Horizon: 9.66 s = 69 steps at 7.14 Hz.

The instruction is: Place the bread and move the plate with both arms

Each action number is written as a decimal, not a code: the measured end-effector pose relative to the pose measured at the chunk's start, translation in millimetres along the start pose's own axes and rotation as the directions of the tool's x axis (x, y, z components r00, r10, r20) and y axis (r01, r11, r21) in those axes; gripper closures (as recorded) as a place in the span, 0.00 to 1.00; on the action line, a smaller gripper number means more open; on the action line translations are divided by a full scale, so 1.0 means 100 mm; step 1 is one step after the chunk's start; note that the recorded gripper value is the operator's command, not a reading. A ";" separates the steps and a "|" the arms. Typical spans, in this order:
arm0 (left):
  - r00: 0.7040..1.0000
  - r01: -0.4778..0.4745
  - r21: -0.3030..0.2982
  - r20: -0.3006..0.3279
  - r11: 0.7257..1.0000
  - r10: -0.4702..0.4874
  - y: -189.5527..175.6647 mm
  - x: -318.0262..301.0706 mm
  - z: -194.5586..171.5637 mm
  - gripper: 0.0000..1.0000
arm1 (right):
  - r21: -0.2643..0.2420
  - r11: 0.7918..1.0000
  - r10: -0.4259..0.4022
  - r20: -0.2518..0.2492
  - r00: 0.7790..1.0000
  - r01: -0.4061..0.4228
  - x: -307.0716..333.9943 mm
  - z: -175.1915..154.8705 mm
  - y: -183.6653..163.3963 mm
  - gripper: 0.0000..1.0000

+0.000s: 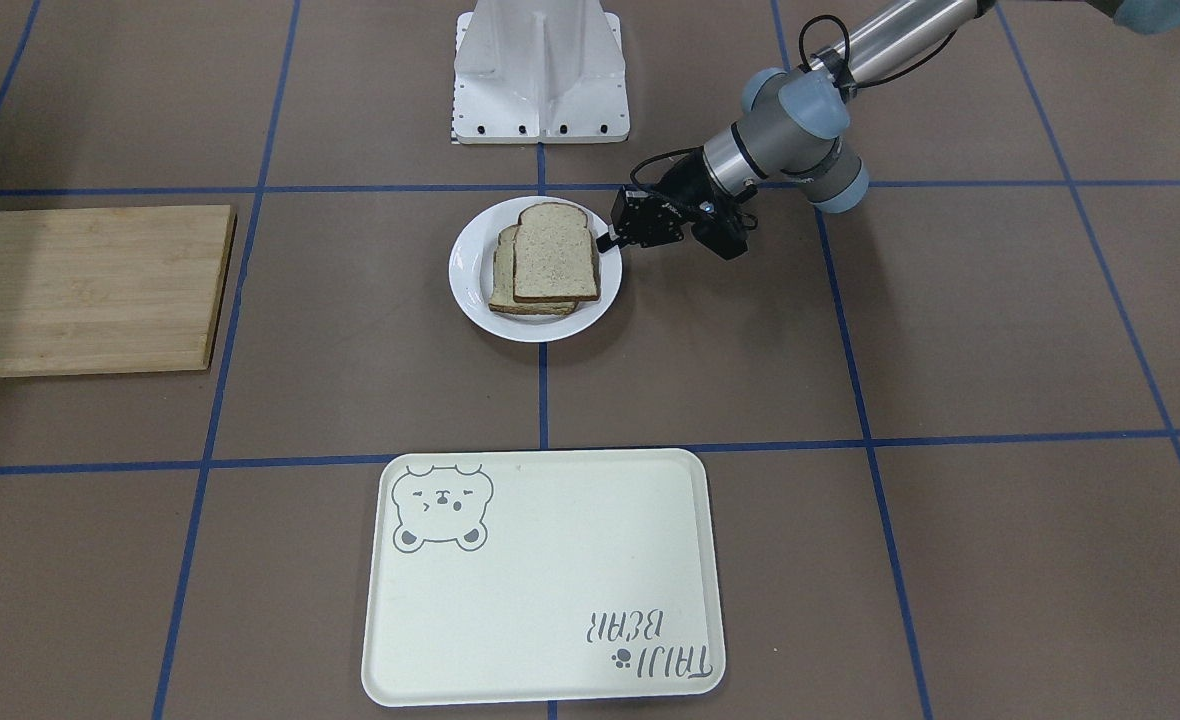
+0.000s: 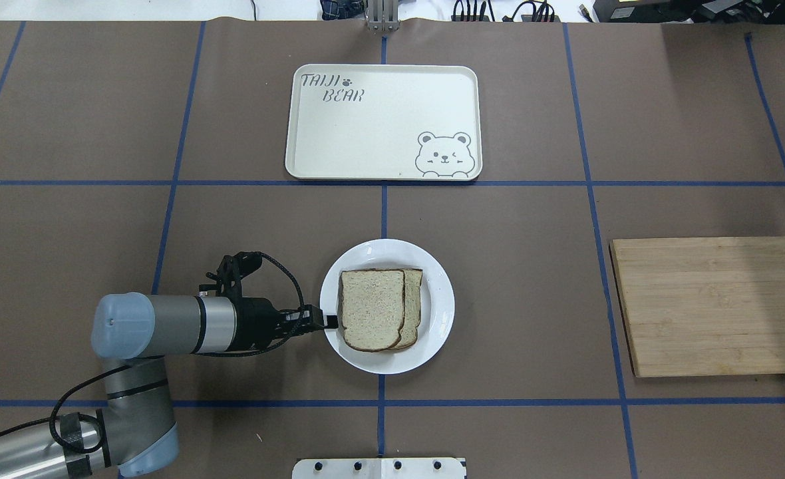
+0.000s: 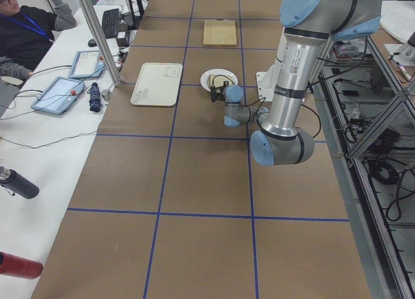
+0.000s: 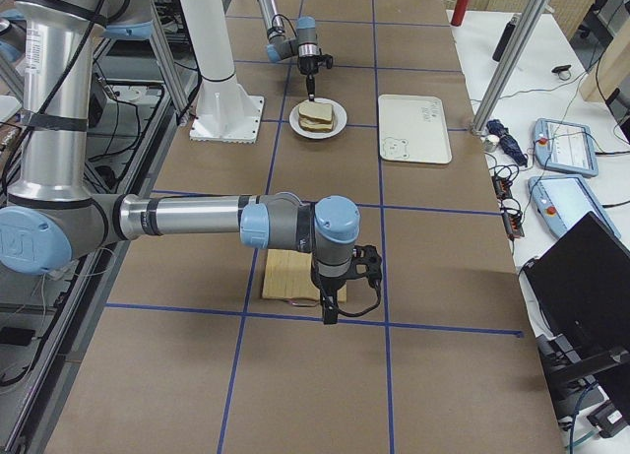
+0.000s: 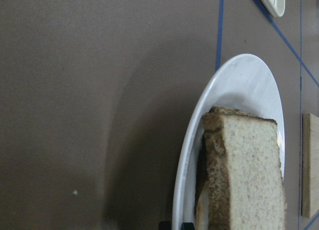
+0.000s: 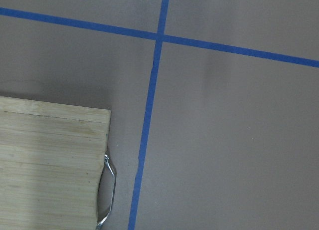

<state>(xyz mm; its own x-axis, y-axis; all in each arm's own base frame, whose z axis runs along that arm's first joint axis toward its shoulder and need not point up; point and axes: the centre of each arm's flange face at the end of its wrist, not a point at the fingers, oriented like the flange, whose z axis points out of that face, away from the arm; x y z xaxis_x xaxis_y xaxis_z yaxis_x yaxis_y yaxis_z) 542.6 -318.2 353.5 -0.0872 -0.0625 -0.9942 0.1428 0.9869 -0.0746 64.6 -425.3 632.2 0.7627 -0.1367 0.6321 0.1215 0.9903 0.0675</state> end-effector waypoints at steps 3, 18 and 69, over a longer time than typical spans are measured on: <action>0.995 0.065 -0.010 -0.079 0.998 -0.066 0.01 0.16 -0.05 1.00 | 0.000 1.000 0.003 0.000 1.000 -0.003 0.00 0.00 0.00 0.00; 0.890 0.410 0.663 -0.142 0.627 -0.432 -2.04 1.25 1.14 0.29 | -0.016 1.000 0.022 0.001 1.000 -0.022 0.07 0.09 -0.03 0.00; 0.637 -0.179 -0.290 0.694 0.940 0.335 -1.85 -2.32 -6.11 0.02 | -0.010 1.000 0.013 0.037 0.999 -0.013 0.02 0.07 0.02 0.00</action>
<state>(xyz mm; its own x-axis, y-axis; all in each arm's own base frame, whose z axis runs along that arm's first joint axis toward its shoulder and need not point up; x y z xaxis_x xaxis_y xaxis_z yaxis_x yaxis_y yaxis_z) -65.7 -395.2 645.1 0.6770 0.1881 -0.7115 -0.1359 0.9821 0.1304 62.1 -423.1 639.6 0.7405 -0.1224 0.6609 0.1182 0.9917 0.0513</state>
